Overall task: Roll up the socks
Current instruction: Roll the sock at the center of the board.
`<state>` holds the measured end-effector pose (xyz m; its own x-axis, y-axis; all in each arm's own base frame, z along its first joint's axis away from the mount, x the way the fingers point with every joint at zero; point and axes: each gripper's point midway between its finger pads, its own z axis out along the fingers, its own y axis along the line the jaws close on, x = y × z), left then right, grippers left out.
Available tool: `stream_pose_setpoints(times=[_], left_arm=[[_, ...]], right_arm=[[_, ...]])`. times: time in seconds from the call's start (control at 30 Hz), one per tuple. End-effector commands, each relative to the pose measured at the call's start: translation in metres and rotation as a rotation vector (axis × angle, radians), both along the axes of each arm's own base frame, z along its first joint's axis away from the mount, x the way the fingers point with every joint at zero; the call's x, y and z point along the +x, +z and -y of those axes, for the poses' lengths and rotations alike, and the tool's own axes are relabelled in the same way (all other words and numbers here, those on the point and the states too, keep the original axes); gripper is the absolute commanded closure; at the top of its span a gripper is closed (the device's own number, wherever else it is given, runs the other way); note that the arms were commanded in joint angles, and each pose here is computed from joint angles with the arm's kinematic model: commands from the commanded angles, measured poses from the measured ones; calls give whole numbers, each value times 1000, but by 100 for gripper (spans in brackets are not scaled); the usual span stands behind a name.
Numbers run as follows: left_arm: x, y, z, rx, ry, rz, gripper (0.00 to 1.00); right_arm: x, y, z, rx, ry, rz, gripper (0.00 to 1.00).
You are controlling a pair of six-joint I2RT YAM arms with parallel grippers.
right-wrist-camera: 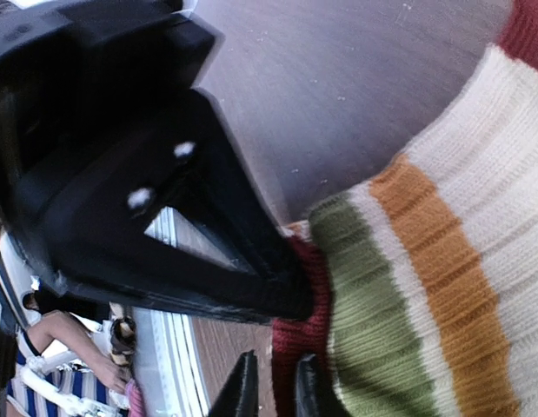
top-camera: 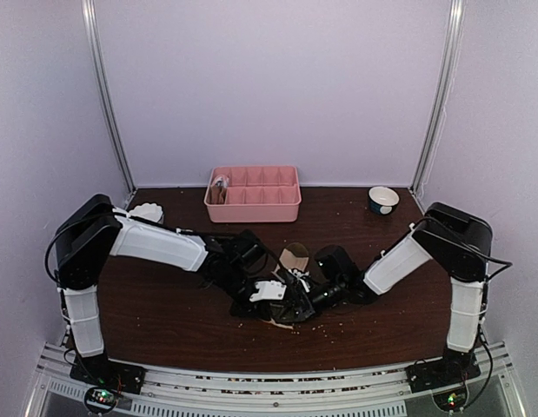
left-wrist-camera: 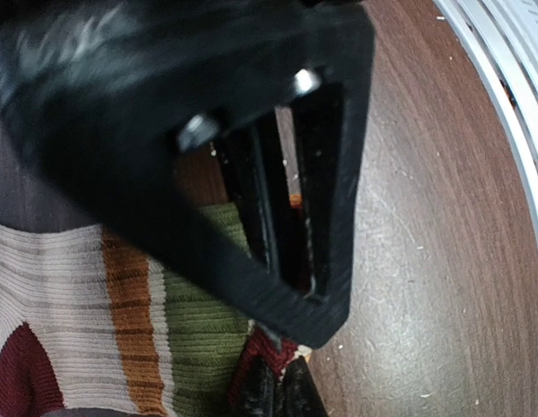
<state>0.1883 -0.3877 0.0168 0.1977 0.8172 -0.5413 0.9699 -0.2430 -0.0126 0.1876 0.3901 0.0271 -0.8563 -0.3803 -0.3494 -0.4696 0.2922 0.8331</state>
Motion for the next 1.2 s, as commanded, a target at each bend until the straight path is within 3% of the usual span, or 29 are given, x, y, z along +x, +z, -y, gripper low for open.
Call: stream_pose_setpoints(times=[0.0, 0.13, 0.33, 0.53, 0.57, 0.6, 0.63, 0.73, 0.9, 1.07, 1.17], left_arm=[[-23, -55, -47, 234, 49, -158, 100], [-28, -50, -46, 218, 73, -295, 100], [-24, -41, -46, 201, 125, -469, 100], [-24, -40, -47, 214, 156, -582, 100], [-22, -42, -47, 219, 165, -586, 100], [-20, -43, -47, 222, 172, -590, 100], [-19, -46, -48, 231, 178, -598, 100], [-15, -54, -51, 287, 201, -600, 100], [-8, -62, -52, 338, 253, -627, 100], [-4, -73, -58, 417, 300, -650, 100], [-1, -79, -62, 470, 312, -643, 100]], right_arm=[[0, -33, 28, -141, -104, -12, 78], [15, -12, 34, -108, -169, 131, 67], [43, 28, 70, -124, -360, 455, 66], [74, 65, 129, -250, -641, 719, 61], [78, 74, 139, -250, -694, 750, 57], [82, 84, 149, -241, -765, 770, 34], [87, 91, 161, -239, -857, 772, 4], [105, 88, 200, -305, -1097, 649, 0], [90, 85, 166, -199, -856, 704, 0], [20, 74, 114, -175, -407, 1119, 0], [-6, 52, 91, -246, -156, 1206, 2]])
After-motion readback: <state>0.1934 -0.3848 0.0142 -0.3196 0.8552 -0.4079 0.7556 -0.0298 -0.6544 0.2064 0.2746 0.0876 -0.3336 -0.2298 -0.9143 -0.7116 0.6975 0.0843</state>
